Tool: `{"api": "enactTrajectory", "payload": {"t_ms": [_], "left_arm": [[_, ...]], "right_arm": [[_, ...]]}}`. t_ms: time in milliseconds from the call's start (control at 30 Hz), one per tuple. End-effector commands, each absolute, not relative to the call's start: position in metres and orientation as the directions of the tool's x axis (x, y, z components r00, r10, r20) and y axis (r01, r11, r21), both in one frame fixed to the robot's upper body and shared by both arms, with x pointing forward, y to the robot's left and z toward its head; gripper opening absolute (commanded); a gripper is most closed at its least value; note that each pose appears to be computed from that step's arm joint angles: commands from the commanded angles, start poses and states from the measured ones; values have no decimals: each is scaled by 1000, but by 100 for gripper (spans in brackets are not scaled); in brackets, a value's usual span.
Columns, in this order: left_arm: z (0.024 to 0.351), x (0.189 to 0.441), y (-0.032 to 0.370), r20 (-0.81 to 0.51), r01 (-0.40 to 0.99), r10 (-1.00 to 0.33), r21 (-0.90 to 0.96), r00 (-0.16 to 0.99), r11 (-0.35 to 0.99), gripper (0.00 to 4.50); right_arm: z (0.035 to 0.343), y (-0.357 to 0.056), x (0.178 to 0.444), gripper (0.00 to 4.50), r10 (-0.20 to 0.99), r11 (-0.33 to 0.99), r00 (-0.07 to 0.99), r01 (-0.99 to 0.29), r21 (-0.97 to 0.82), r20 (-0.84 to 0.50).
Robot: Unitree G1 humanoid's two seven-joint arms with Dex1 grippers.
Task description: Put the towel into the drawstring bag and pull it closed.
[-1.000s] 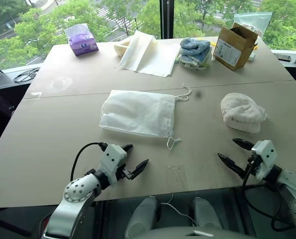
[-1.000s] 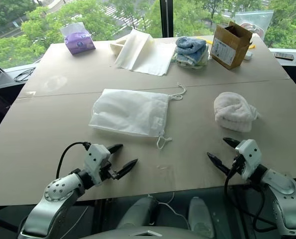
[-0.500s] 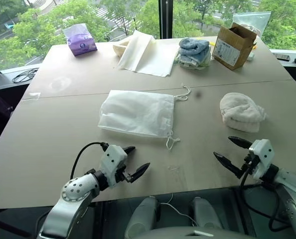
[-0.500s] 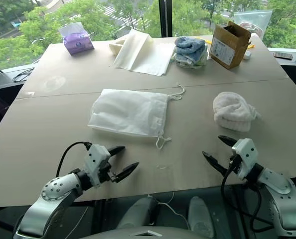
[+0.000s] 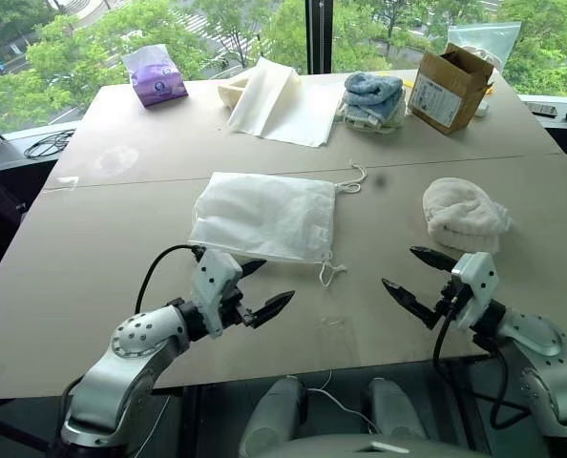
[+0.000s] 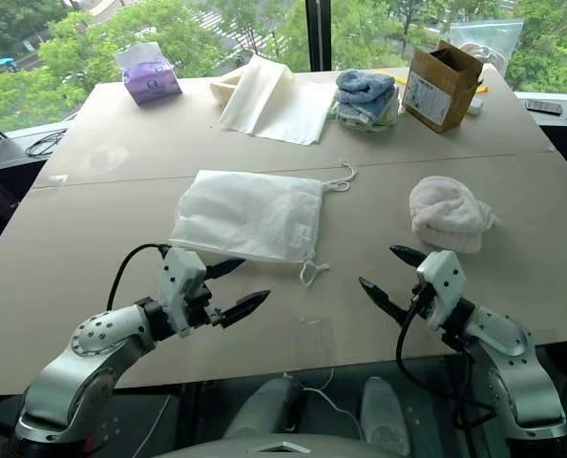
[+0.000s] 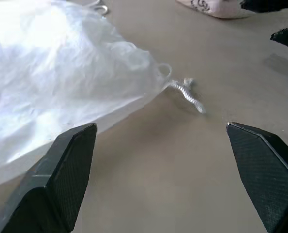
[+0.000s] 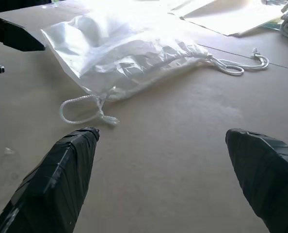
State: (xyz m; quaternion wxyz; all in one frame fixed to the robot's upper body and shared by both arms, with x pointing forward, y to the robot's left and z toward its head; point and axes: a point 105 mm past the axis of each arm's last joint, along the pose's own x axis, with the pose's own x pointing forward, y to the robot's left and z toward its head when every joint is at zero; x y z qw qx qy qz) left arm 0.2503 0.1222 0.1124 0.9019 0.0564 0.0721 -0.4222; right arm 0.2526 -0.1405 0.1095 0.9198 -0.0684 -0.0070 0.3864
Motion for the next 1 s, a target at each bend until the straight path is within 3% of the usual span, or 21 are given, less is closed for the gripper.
{"api": "enactTrajectory", "payload": {"t_ms": [33, 267, 633, 1000], "left_arm": [[124, 257, 89, -135, 791, -780, 75, 611, 607, 441], [137, 317, 63, -67, 544, -571, 413, 818, 731, 441], [128, 339, 29, -61, 384, -432, 581, 900, 718, 441], [118, 358, 47, -33, 185, -232, 714, 972, 675, 441]], "right_arm": [[123, -133, 252, 450, 716, 691, 698, -705, -159, 13], [121, -136, 251, 450, 681, 724, 732, -668, -171, 25], [110, -136, 247, 450, 662, 742, 749, -651, -161, 22], [109, -140, 242, 450, 658, 745, 753, -649, -153, 3]]}}
